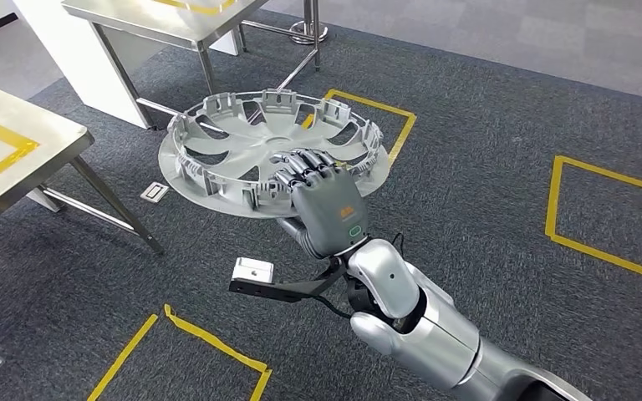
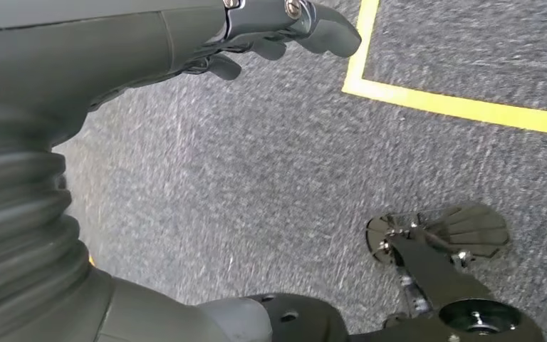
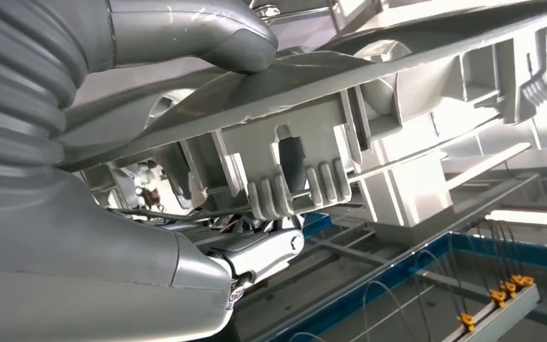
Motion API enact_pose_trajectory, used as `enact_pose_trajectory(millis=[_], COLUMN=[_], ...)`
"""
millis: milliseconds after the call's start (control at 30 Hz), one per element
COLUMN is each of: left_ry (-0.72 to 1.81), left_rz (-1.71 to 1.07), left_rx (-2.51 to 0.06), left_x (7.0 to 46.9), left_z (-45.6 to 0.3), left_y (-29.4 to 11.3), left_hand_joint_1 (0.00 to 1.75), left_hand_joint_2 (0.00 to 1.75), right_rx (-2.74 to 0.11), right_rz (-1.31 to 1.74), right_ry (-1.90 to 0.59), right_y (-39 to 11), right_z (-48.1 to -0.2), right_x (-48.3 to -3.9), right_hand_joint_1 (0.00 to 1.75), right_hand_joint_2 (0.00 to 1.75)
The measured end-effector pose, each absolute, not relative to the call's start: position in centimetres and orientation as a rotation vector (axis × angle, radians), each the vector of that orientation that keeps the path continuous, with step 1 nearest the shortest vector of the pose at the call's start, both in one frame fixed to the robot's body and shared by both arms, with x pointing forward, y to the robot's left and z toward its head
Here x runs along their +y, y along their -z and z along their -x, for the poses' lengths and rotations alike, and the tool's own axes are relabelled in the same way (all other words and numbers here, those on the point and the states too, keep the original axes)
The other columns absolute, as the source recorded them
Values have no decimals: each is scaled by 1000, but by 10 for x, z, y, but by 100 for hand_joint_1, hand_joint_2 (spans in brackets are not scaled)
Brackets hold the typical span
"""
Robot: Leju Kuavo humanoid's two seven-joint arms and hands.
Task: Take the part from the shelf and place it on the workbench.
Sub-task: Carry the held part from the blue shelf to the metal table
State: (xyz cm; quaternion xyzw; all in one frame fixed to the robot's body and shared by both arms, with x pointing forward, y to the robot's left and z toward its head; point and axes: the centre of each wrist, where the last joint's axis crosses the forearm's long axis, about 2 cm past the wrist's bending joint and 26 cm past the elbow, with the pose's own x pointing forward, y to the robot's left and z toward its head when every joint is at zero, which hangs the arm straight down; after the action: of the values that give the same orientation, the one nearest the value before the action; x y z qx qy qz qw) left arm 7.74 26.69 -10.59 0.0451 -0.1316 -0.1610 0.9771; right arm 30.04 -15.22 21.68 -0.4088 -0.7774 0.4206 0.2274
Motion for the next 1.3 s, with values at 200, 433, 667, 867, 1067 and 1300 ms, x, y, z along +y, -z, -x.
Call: enact_pose_trajectory(millis=[200,433,667,867,1067,1300], left_ry=[327,328,330,336,339,338], left_rz=[-94,-97,-96,-91,-90,-93], left_rx=[-277,-284,-289,-289,-282,-277], left_x=[267,269,267,267,268,268], left_z=[-83,-86,-88,-88,-87,-88], left_y=[105,104,104,104,104,104], left_hand_joint_1=[0,0,0,0,0,0], left_hand_joint_2=[175,175,175,175,175,175], right_rx=[-2121,-2126,-2122,-2126,-2134,-2132], right_rz=[1129,1131,1132,1134,1141,1143], right_ry=[-1160,-1155,-1158,-1157,-1154,-1154], right_y=[-213,-214,-212,-213,-216,-216], right_z=[-295,-294,-292,-292,-293,-293], right_x=[-155,-156,-158,-159,-159,-160], right_hand_joint_1=[175,175,175,175,175,175], right_hand_joint_2=[175,175,175,175,175,175])
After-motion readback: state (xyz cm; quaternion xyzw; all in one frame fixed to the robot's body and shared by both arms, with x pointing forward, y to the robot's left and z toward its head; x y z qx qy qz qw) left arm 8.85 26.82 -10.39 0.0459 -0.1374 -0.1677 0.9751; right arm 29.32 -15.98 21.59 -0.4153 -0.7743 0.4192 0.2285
